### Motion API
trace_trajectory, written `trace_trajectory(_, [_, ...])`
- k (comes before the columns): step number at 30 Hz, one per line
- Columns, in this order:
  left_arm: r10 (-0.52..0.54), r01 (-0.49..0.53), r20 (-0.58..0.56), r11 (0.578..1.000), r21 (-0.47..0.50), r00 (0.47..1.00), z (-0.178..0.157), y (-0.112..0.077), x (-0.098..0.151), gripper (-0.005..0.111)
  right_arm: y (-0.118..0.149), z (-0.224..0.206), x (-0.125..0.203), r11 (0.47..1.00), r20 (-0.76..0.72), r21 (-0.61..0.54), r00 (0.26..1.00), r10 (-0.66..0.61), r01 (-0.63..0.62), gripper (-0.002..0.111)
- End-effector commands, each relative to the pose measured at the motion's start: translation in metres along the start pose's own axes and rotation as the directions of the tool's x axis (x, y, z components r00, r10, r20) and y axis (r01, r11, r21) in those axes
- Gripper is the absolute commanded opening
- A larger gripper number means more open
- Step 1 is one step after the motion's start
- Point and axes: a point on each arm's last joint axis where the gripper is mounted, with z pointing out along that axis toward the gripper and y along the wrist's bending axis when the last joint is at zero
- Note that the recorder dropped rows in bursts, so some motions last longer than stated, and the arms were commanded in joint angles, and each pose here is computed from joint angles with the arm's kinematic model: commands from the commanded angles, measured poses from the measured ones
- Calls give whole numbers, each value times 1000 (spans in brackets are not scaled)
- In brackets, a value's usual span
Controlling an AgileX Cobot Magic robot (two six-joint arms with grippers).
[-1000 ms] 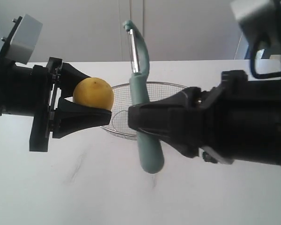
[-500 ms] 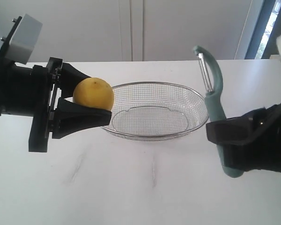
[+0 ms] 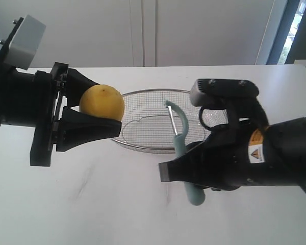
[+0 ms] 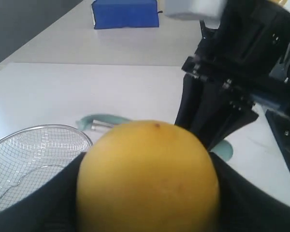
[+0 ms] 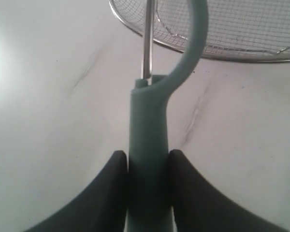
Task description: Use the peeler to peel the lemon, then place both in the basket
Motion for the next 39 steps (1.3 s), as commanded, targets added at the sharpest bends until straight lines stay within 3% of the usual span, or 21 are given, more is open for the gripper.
trace_trajectory(1, [153,-153,42,988,7,987,0,-2,-6,0,4,19,-1,999,-8,-40,1000,-6,6,0])
trace_trajectory(14, [153,-153,31,988,-6,988,0,0,-5,0,34,19,-13,956,-38,-294,999,5,-16,0])
trace_trajectory(39, [160,-159,2,987,-19,987,0,1,-2,0,36,1,-20,949,48,-314,999,10,6,0])
